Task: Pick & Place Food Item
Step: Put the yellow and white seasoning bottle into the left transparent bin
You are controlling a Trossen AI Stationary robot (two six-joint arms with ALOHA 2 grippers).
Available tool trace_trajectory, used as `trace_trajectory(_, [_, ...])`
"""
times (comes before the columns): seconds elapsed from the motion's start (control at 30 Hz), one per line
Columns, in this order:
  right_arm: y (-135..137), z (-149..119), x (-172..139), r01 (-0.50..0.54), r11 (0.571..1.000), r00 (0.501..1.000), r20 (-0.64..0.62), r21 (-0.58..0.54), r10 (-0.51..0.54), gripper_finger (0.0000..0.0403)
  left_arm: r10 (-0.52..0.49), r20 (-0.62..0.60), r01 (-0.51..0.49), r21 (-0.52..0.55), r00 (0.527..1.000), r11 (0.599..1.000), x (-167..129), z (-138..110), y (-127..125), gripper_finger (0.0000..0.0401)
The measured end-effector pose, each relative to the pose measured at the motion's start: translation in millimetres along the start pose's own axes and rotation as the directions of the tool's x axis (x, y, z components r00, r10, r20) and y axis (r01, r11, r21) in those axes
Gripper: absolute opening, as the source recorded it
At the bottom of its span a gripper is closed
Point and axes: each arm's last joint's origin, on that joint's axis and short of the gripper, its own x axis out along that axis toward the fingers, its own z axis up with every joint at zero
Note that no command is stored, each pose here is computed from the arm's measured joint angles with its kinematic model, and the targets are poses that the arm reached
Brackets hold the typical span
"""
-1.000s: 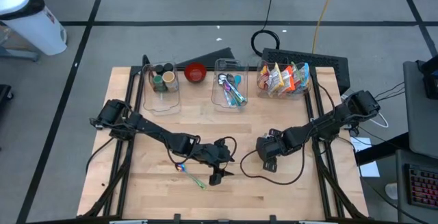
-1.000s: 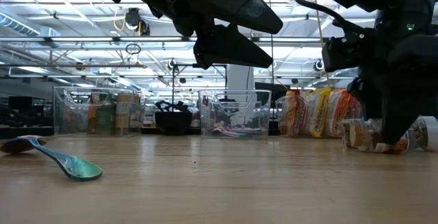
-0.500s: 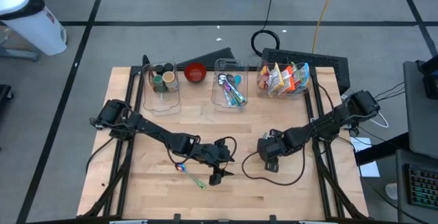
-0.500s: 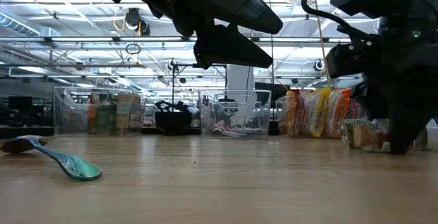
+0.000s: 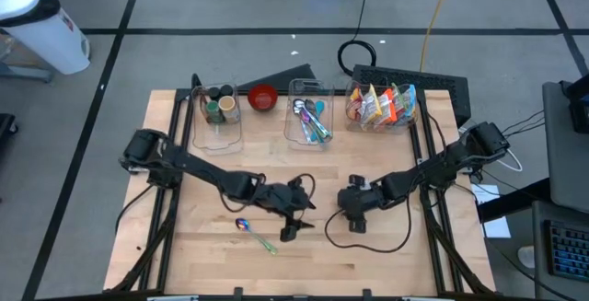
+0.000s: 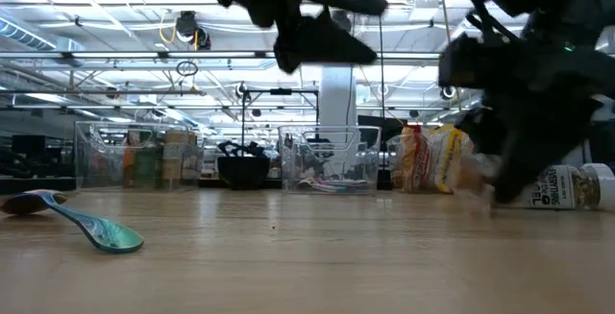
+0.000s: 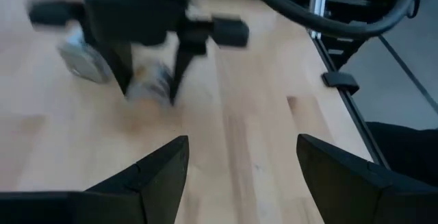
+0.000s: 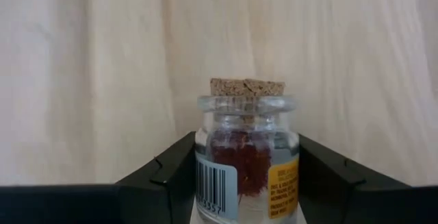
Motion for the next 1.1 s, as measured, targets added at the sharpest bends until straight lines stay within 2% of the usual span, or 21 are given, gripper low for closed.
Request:
trace_trajectory(0.17, [1, 13, 3, -0.079, 0.996, 0.973, 0.215, -0.038, 0.085, 0.0184, 0.075, 0.05, -0.077, 0.039, 0.996, 0.996, -40, 28, 7, 0.028])
trace_trajectory(0.3, [-3, 24, 2, -0.091, 0.994, 0.92, 0.377, -0.059, 0.107, 0.0184, 0.165, 0.104, -0.174, 0.084, 0.981, 0.981, -79, 46, 5, 0.028])
trace_trajectory(0.37, [-6, 30, 0, -0.054, 0.997, 0.871, 0.485, -0.064, 0.078, 0.0184, 0.203, 0.148, -0.218, 0.091, 0.968, 0.972, -99, 55, 3, 0.028])
trace_trajectory(0.47, [-13, 40, -7, 0.018, 0.999, 0.761, 0.649, -0.046, 0.016, 0.0184, 0.27, 0.222, -0.294, 0.082, 0.937, 0.952, -131, 67, 1, 0.028])
trace_trajectory(0.53, [-18, 48, -13, 0.049, 0.998, 0.697, 0.717, -0.046, -0.001, 0.0184, 0.315, 0.252, -0.343, 0.074, 0.915, 0.936, -148, 71, 2, 0.028])
trace_trajectory(0.6, [-22, 53, -16, 0.072, 0.996, 0.657, 0.754, -0.052, -0.008, 0.0184, 0.338, 0.269, -0.369, 0.073, 0.902, 0.927, -157, 73, 2, 0.028])
trace_trajectory(0.7, [-26, 60, -22, 0.098, 0.994, 0.596, 0.803, -0.058, -0.012, 0.0184, 0.351, 0.246, -0.379, 0.08, 0.904, 0.922, -157, 71, 4, 0.028])
trace_trajectory(0.9, [-25, 66, -31, 0.118, 0.99, 0.507, 0.862, -0.072, 0.002, 0.0184, 0.362, 0.137, -0.379, 0.131, 0.922, 0.916, -125, 57, 11, 0.028])
trace_trajectory(1.1, [-24, 67, -33, 0.09, 0.989, 0.492, 0.869, -0.115, 0.057, 0.0184, 0.358, 0.15, -0.38, 0.166, 0.922, 0.91, -95, 53, 15, 0.028])
